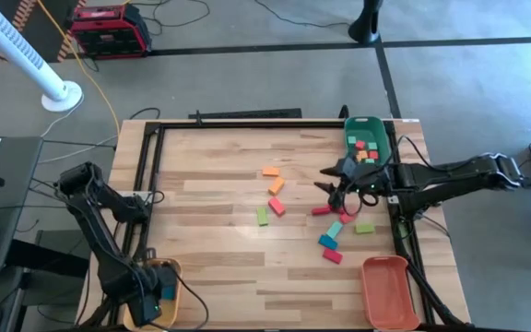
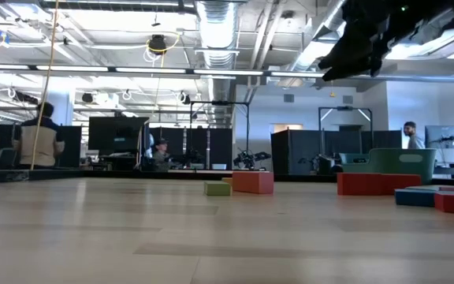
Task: Sort blocks by size
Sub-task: Put the orange thick rectangle block into the yellow bin, then put the light blue thin rectangle block into the orange bin
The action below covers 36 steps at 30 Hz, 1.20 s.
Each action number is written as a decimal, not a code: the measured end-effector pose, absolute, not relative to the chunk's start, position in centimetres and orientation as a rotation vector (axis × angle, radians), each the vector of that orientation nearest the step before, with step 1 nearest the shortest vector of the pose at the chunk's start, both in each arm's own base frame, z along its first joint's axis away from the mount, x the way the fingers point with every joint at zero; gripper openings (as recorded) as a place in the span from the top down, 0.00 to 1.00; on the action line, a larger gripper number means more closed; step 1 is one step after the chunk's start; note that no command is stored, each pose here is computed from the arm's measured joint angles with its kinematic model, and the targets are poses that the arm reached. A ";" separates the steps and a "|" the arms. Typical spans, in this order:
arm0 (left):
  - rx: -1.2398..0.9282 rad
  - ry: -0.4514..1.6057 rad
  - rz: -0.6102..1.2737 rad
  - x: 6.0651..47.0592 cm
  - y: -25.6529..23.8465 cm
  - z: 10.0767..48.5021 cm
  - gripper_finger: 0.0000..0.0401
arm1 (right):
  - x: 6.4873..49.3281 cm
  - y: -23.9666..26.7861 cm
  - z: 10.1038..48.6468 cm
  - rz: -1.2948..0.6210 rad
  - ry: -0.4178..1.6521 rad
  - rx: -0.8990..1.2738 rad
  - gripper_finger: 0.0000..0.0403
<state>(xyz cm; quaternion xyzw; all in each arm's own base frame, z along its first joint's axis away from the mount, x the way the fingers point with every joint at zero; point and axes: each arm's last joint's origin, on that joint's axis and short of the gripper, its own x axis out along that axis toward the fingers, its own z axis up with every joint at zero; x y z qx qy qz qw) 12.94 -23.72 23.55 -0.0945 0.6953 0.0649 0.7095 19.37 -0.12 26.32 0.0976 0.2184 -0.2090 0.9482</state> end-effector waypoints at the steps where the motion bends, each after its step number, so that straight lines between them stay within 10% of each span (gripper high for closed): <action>1: -0.205 1.545 0.148 12.9 -23.7 23.3 0.69 | 19.5 0.0 26.2 -0.403 0.457 0.197 0.39; 36: -0.275 1.396 0.150 12.5 -21.1 24.9 0.60 | 20.5 6.0 16.3 0.066 1.259 -0.223 0.47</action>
